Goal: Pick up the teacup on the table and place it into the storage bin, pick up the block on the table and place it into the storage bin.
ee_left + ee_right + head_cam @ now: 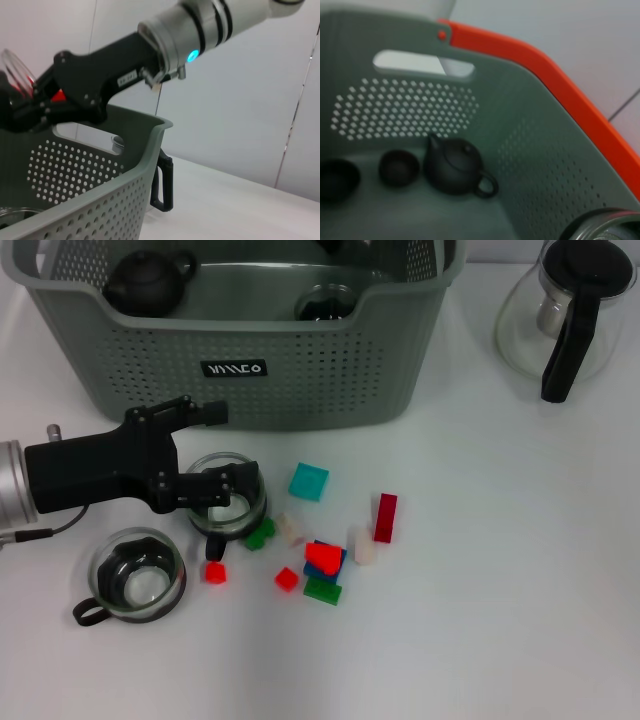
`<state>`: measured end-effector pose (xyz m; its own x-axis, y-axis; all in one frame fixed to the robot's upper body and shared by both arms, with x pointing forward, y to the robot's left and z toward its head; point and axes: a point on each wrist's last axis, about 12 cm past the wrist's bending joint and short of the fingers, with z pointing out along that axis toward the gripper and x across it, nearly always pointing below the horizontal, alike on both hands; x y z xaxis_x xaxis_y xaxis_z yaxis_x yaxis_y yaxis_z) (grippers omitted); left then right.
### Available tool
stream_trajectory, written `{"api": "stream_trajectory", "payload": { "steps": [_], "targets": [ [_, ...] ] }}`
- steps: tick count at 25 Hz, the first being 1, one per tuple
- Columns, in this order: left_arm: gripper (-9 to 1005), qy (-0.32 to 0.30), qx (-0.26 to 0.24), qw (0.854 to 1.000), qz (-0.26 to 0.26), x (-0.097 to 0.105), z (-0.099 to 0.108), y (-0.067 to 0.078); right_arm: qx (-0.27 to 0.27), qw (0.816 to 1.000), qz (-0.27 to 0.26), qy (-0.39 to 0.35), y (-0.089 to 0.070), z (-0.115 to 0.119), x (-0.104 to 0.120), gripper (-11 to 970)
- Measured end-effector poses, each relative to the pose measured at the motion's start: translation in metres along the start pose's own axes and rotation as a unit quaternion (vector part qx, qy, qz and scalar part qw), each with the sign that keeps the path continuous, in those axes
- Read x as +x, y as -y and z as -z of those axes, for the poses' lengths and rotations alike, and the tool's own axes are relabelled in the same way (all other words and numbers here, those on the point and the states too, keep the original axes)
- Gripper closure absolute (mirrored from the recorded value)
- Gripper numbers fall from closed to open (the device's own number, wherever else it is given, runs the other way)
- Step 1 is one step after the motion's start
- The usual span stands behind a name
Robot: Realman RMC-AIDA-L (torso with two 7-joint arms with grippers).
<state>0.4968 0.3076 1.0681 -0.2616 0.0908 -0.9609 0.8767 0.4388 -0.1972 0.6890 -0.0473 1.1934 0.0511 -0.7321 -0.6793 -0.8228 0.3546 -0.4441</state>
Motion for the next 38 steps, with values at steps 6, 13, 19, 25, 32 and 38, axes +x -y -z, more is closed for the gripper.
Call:
{"api": "stream_trajectory", "payload": {
  "steps": [6,13,19,25,32,38],
  "targets": [
    [63,0.000,-0.002,1.000,0.001,0.000,-0.001,0.000,0.009,1.000,0.012,-0.015,-0.005,-0.005,0.009,903],
    [63,0.000,-0.003,1.000,0.005,0.000,-0.001,0.000,0.007,1.000,0.008,-0.023,-0.008,-0.006,0.016,903],
    [63,0.000,-0.003,1.000,0.004,0.000,-0.002,-0.001,0.006,1.000,0.006,-0.026,-0.008,-0.006,0.018,904],
    [63,0.000,-0.003,1.000,0.005,0.000,-0.002,-0.001,0.005,1.000,0.004,-0.027,-0.008,-0.006,0.018,904],
    [63,0.000,-0.003,1.000,0.005,0.000,-0.002,-0.001,0.007,1.000,0.002,-0.022,-0.007,-0.005,0.018,903],
    [63,0.003,-0.004,1.000,0.007,0.000,-0.001,-0.001,0.014,1.000,-0.013,-0.021,-0.003,-0.003,0.017,803]
  ]
}}
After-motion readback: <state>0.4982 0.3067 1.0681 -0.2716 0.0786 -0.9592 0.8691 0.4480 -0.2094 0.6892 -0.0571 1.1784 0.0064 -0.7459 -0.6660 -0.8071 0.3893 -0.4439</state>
